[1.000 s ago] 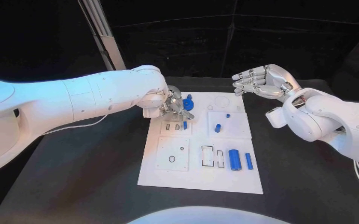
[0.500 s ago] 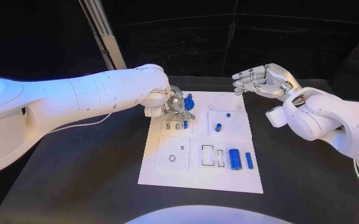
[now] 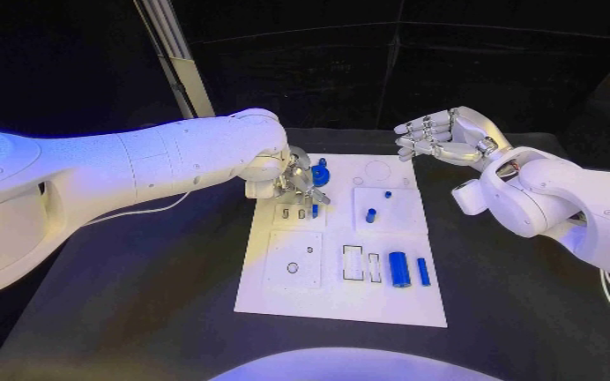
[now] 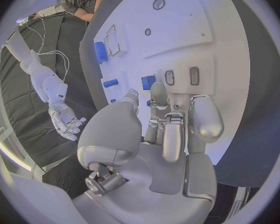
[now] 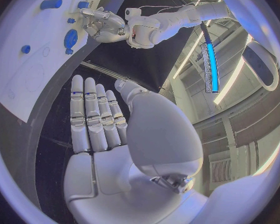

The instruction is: Assemble the parts on the task board

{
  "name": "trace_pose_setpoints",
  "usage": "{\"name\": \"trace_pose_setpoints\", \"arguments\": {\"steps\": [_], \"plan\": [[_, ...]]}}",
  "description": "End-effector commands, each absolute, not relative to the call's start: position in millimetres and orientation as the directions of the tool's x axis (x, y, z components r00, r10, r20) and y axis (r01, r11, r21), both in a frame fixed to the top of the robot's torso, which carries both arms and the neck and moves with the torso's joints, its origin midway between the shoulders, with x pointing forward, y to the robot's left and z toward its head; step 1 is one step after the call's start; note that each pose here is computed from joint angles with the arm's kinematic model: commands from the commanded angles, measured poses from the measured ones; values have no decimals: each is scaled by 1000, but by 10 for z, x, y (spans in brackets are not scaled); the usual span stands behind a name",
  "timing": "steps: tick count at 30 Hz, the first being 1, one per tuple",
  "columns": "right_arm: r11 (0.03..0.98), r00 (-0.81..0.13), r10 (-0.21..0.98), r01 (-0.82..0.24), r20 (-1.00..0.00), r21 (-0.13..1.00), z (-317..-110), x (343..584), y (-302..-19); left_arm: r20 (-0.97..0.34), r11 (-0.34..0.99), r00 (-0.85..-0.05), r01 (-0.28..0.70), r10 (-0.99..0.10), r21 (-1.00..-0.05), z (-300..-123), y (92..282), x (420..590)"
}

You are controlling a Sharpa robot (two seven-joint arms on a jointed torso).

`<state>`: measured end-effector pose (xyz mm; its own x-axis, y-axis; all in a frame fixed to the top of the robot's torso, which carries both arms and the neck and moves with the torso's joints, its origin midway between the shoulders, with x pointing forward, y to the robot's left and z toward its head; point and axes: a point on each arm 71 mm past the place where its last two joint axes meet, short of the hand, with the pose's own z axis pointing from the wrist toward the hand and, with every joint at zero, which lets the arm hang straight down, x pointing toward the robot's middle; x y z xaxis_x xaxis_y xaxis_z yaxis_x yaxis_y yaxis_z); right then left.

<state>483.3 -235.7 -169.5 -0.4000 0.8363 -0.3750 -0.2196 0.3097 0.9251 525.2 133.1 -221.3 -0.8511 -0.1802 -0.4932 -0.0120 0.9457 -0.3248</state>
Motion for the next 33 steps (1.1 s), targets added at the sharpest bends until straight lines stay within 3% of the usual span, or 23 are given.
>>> {"name": "trace_pose_setpoints", "arguments": {"steps": [1,33], "plan": [[303,-411,831,-228,-374,925,-1680,4834,-2337,-478,949,-864,-3,-161,-314,-2217,1313,5238],[305,-425,824,-224,-374,926,-1694,4845,-2312,-465,951,-873,6,-145,-309,-2245,1284,5220]]}}
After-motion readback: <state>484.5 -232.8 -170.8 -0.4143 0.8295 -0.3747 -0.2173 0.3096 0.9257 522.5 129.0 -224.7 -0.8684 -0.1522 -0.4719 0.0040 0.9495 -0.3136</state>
